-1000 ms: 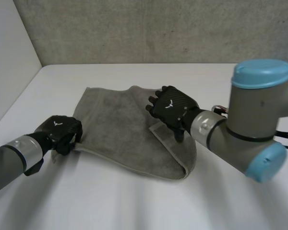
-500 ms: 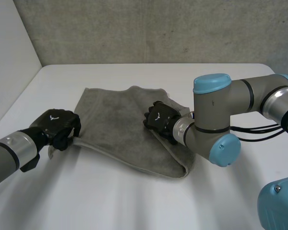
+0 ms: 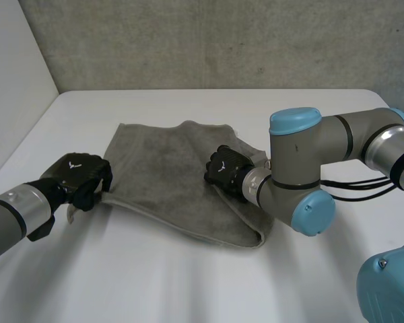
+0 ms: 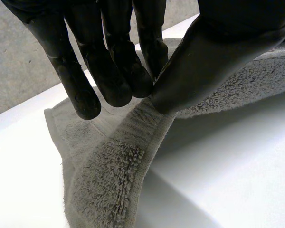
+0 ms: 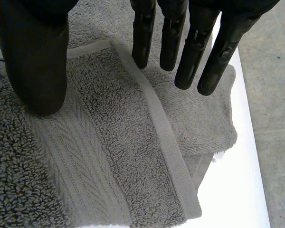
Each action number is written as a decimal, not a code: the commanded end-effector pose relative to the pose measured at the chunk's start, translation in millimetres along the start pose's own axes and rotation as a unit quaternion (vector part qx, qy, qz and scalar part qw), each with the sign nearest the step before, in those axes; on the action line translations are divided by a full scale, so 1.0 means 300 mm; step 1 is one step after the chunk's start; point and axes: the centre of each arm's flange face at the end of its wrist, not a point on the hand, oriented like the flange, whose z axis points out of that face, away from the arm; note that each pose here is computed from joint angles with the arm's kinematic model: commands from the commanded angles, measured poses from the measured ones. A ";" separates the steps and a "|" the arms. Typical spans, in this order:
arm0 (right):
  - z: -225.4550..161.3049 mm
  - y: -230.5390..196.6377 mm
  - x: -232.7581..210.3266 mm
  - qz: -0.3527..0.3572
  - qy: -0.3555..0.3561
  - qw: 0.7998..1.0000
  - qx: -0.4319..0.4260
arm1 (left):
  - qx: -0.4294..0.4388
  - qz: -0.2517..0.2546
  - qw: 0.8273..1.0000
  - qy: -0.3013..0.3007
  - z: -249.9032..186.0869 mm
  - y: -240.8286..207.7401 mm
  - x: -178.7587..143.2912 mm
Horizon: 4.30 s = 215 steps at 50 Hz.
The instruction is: Fold the towel.
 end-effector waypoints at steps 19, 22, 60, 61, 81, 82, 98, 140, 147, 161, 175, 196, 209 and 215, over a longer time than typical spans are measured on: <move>-0.110 -0.021 0.081 0.013 0.019 1.000 -0.006 | 0.001 0.000 1.000 -0.002 0.001 -0.002 -0.005; -0.163 -0.009 0.128 0.021 0.031 0.999 -0.013 | 0.001 -0.001 1.000 -0.007 0.001 -0.004 -0.017; -0.927 -0.013 0.682 0.176 0.341 0.922 0.057 | 0.177 -0.067 0.981 -0.036 -0.287 -0.391 -0.113; -0.938 -0.020 0.696 0.181 0.347 0.918 0.063 | 0.189 -0.081 0.978 -0.033 -0.292 -0.417 -0.121; -0.664 0.134 0.636 0.257 0.230 0.939 -0.007 | 0.102 -0.217 0.970 0.026 -0.015 -0.278 -0.187; -0.636 0.136 0.653 0.252 0.237 0.938 -0.009 | 0.100 -0.224 0.969 0.037 0.028 -0.284 -0.176; -0.723 -0.122 1.040 0.270 0.463 0.814 0.223 | 0.404 -0.237 0.883 0.045 -0.027 -0.864 -0.376; -0.828 0.261 0.609 0.260 0.251 0.932 0.021 | 0.147 -0.210 0.964 0.066 -0.210 -0.246 -0.280; -0.751 0.346 0.593 0.299 0.216 0.930 0.016 | 0.130 -0.234 0.960 0.082 -0.167 -0.203 -0.268; -0.533 0.408 0.549 0.323 0.177 0.929 -0.024 | 0.078 -0.256 0.961 0.076 0.106 -0.074 -0.272; -0.527 0.351 0.549 0.316 0.172 0.933 -0.008 | 0.083 -0.241 0.964 0.073 0.075 -0.161 -0.245; -0.643 0.226 0.597 0.314 0.211 0.925 0.034 | 0.127 -0.200 0.969 0.070 -0.049 -0.314 -0.210; -0.853 -0.001 0.799 0.277 0.312 0.895 0.161 | 0.253 -0.183 0.949 0.052 -0.236 -0.630 -0.267; -0.829 0.019 0.804 0.295 0.304 0.892 0.159 | 0.273 -0.213 0.936 0.064 -0.241 -0.647 -0.278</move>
